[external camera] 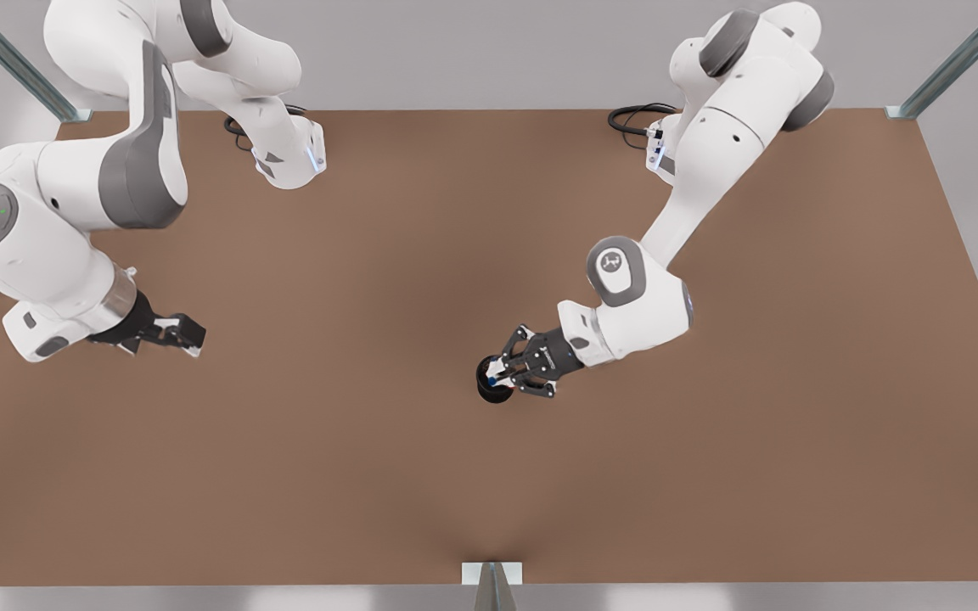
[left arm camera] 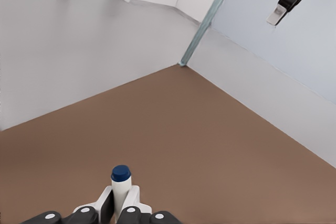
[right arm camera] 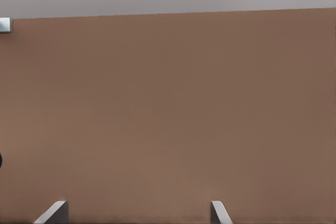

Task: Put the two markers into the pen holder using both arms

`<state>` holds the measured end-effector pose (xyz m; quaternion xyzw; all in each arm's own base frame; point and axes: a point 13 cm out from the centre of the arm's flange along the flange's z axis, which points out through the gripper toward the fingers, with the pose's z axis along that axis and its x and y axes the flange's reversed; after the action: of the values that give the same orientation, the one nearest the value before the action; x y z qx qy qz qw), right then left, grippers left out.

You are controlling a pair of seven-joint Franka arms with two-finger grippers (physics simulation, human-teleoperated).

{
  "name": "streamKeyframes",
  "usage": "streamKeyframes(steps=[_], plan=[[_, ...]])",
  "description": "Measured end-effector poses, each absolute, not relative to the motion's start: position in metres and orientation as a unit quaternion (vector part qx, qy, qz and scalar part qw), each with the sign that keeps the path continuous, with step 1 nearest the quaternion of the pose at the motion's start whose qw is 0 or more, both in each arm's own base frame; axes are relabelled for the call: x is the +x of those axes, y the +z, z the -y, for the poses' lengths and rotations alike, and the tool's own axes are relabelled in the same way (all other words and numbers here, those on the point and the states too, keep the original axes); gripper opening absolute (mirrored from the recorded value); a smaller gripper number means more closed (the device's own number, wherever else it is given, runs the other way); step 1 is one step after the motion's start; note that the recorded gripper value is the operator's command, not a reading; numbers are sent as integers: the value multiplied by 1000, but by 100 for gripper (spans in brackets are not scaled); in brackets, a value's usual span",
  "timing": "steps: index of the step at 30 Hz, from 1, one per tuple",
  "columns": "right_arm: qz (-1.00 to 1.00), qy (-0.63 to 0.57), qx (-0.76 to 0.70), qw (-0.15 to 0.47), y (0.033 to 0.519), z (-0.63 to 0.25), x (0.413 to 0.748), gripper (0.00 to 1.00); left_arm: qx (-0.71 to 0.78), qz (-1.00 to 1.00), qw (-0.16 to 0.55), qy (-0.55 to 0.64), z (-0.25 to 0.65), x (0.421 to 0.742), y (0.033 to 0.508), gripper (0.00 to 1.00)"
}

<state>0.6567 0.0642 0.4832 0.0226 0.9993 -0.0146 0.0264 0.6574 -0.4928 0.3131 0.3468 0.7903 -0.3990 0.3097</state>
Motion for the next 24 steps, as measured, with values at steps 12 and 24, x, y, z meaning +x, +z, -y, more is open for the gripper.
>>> streamKeyframes(steps=[12, 24], plan=[[-1000, -18, 1, 10, 480, -45, 650, 100, 443, -748, 377, -319, 505, 645, 244, 21], [-1000, -19, -18, 7, 480, -44, 649, 100, 513, -707, 402, -274, 512, 620, 236, 21]])
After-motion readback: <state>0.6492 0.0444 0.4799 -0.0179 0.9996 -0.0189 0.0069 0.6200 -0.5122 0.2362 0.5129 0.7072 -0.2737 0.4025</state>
